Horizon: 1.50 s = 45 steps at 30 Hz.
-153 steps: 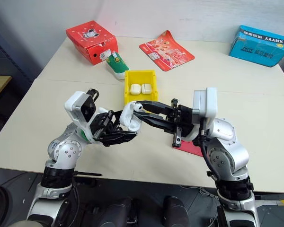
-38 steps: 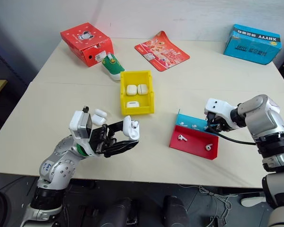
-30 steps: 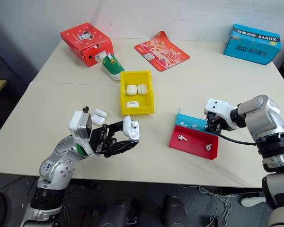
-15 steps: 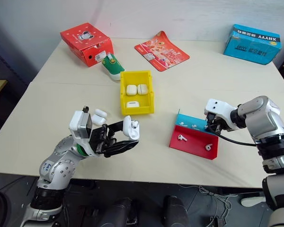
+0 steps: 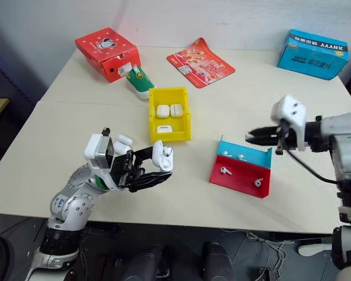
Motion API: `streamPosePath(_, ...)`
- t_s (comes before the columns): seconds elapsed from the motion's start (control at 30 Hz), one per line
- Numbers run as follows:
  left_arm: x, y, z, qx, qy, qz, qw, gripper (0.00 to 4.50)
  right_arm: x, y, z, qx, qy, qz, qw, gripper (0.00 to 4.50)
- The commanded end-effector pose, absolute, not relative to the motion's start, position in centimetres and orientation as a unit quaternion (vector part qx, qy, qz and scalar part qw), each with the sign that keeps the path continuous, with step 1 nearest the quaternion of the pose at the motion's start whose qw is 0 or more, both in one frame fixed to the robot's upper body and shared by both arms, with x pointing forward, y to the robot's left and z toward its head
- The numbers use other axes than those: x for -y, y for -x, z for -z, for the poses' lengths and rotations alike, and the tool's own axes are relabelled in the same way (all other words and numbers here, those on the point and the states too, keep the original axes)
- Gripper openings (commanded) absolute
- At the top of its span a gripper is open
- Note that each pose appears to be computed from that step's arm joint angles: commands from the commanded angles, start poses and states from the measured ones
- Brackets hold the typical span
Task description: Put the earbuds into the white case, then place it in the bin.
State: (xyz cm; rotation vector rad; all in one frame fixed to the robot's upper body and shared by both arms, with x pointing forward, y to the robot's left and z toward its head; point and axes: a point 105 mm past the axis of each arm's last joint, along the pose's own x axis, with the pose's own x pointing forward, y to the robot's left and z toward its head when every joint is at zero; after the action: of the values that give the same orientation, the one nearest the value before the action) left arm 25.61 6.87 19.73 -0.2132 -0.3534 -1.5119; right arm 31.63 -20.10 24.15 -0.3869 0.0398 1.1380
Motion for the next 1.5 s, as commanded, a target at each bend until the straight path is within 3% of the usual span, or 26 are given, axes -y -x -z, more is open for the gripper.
streamPosePath(0.03,-6.4,-25.8,-21.0,0.191,0.094,0.687,0.695,2.82,16.3,-28.1,-27.8,0.069,0.031,-0.6,0.796,0.43)
streamPosePath(0.2,-5.5,-27.1,-21.5,0.203,0.075,0.682,0.699,2.82,11.8,-25.6,-29.3,0.099,-0.159,-0.629,0.754,0.43)
streamPosePath(0.4,-4.7,-27.5,-22.4,0.218,0.08,0.687,0.688,2.82,9.3,-23.6,-28.3,0.074,-0.2,-0.648,0.731,0.43)
streamPosePath(1.5,-4.6,-26.9,-23.6,0.254,0.111,0.669,0.689,2.82,7.3,-25.2,-23.0,0.015,-0.124,-0.626,0.769,0.43)
